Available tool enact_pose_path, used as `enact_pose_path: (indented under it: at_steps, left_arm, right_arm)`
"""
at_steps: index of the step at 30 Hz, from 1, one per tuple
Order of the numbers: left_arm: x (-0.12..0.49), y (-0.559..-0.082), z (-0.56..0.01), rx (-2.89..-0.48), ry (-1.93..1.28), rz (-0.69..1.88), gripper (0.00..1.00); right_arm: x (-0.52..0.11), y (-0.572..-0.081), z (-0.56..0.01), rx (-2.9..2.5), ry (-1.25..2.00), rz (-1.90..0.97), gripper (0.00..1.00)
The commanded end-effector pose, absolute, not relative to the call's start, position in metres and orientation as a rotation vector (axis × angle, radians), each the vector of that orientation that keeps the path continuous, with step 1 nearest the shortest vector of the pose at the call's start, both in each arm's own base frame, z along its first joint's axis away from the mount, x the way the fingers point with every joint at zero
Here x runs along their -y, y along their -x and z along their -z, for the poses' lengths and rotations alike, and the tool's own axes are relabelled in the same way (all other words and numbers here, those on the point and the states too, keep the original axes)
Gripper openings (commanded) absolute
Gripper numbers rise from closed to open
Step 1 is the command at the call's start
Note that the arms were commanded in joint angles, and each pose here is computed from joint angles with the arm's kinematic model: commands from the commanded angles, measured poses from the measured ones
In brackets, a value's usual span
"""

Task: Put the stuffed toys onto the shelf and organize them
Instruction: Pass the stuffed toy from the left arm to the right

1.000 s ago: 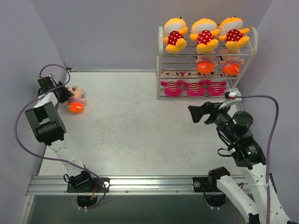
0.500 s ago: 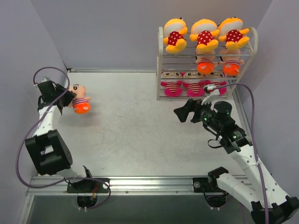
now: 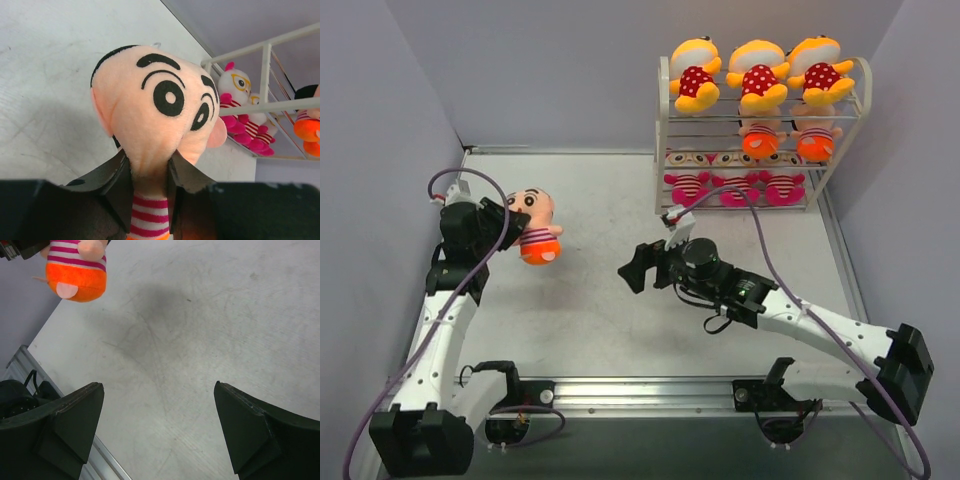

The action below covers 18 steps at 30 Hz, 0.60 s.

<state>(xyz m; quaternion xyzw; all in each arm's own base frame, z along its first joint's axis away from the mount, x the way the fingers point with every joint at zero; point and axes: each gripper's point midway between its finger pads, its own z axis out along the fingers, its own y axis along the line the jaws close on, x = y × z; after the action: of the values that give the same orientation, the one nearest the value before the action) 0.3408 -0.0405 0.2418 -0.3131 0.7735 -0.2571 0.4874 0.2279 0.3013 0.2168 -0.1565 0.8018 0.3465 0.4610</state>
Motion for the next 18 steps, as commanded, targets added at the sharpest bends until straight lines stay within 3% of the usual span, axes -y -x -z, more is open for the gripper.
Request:
enact_pose_path:
  at_steps: [1, 9, 18]
  left_arm:
    - [0.042, -0.323, -0.261, -1.813, 0.792, 0.642, 0.16]
    - [0.066, -0.288, -0.272, -1.766, 0.748, 0.735, 0.16]
    - [0.080, -0.285, -0.271, -1.763, 0.744, 0.806, 0.17]
  right_arm:
    - [-0.333, -0.232, -0.246, -1.831, 0.280, -0.911, 0.96]
    - [-0.379, -0.208, -0.239, -1.814, 0.333, -0.960, 0.93]
    - [-0.411, -0.199, -0.244, -1.788, 0.408, -0.950, 0.92]
